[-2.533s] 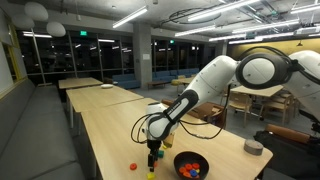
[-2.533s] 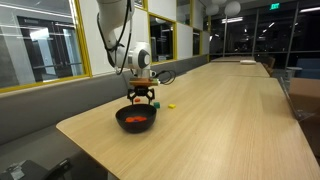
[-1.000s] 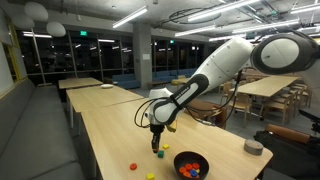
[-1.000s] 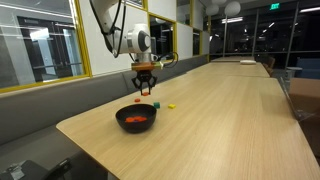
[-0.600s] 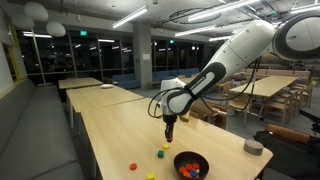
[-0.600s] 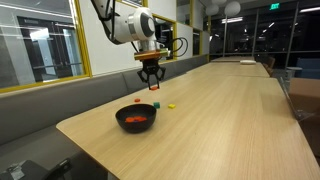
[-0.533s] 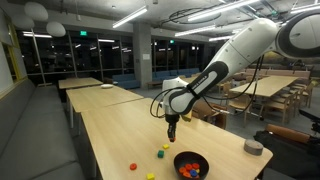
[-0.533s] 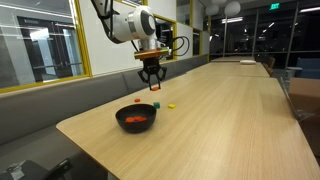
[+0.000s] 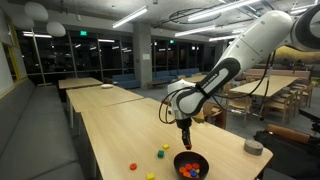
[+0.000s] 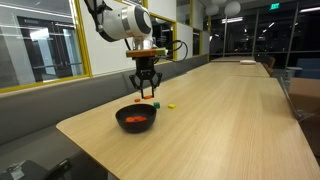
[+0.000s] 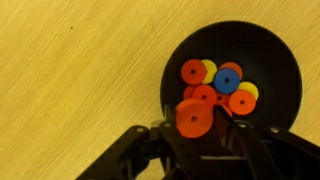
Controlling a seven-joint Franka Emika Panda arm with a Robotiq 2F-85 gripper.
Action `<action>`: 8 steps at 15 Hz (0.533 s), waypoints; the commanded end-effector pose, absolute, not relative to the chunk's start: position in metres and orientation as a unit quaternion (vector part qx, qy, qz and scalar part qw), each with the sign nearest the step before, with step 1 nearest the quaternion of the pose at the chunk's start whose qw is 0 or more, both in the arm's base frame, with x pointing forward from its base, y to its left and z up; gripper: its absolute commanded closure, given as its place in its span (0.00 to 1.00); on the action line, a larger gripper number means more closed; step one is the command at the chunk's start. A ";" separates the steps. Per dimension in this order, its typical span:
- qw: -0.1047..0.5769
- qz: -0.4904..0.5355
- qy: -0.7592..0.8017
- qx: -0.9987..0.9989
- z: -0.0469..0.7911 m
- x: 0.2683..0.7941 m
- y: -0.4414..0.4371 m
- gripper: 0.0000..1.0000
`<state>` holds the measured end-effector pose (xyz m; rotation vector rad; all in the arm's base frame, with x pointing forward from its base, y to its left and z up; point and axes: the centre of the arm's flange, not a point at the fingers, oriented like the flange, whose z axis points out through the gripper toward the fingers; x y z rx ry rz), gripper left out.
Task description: Put the orange rings in the black bowl
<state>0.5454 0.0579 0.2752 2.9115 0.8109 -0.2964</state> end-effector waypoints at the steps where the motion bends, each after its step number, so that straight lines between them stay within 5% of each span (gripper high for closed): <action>1: 0.031 -0.124 0.288 0.949 0.277 0.525 0.066 0.78; 7: -0.026 -0.162 0.313 0.936 0.255 0.514 0.088 0.77; 8: -0.032 -0.163 0.314 0.935 0.252 0.514 0.091 0.33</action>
